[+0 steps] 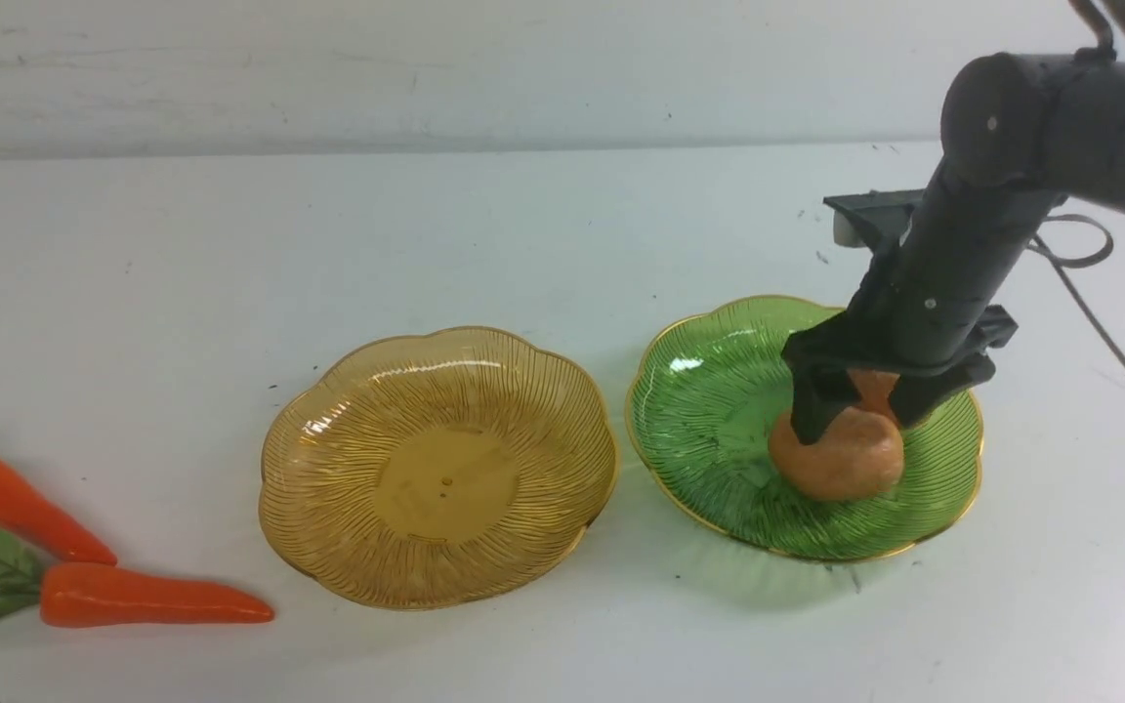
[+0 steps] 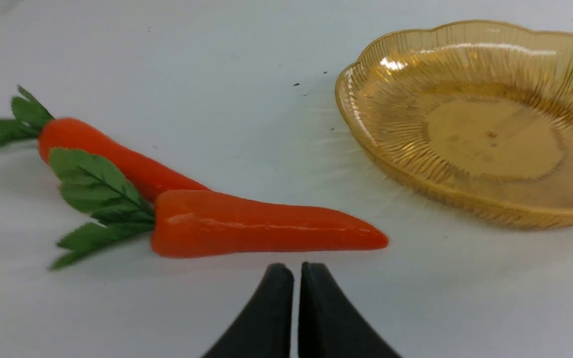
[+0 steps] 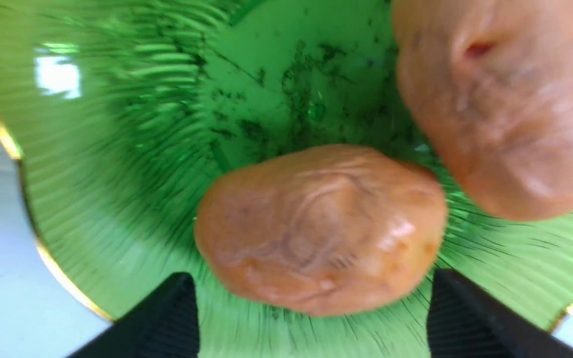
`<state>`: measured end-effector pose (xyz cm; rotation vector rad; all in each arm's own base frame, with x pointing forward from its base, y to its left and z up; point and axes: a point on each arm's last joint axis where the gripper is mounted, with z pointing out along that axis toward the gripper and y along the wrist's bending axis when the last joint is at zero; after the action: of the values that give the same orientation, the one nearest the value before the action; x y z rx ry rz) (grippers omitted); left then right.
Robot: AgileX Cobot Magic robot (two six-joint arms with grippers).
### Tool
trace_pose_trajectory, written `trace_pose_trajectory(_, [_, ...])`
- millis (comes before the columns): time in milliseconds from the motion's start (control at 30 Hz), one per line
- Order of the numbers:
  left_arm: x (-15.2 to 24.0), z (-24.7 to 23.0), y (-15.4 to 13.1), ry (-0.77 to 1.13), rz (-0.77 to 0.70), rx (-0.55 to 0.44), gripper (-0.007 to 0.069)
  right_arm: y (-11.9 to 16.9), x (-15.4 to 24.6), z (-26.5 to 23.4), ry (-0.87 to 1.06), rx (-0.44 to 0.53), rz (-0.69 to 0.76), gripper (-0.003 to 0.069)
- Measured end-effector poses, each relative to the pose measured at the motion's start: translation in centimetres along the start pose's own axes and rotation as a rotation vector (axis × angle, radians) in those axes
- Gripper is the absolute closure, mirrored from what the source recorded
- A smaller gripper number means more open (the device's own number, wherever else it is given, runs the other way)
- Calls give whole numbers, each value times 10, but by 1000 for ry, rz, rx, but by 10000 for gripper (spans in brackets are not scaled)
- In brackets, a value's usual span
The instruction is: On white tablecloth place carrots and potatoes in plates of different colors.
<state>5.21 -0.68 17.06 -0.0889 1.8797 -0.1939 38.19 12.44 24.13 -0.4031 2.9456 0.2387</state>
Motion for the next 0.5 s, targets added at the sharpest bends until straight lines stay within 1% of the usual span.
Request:
trace_pose_trajectory(100, [-1,0,-9,15,-436,103,618,6,11,-43,-98,-4,-11,218])
trace_pose_trajectory(167, [-2,-1,-15,31,-680,162,618,9,24,-70,-154,-10,-16,298])
trace_pose_trajectory(233, [-4,-2,-18,44,-847,210,618,13,43,-98,-212,-13,-30,384])
trace_pose_trajectory(267, [-5,-2,-20,52,-929,235,618,13,48,-103,-222,-13,-33,412])
trace_pose_trajectory(300, [-6,-3,-22,55,-996,255,618,14,56,-108,-230,-12,-38,440])
trace_pose_trajectory(333, [-7,-3,-22,56,-1033,268,618,14,63,-114,-241,-10,-44,475])
trace_pose_trajectory(433, [-11,-4,-23,31,-1111,294,618,15,92,-131,-269,4,-62,550])
trace_pose_trajectory(467, [-13,-4,-22,8,-1141,301,618,14,108,-139,-288,19,-72,594])
trace_pose_trajectory(500, [-15,-4,-21,-13,-1163,304,618,14,116,-142,-292,28,-77,620])
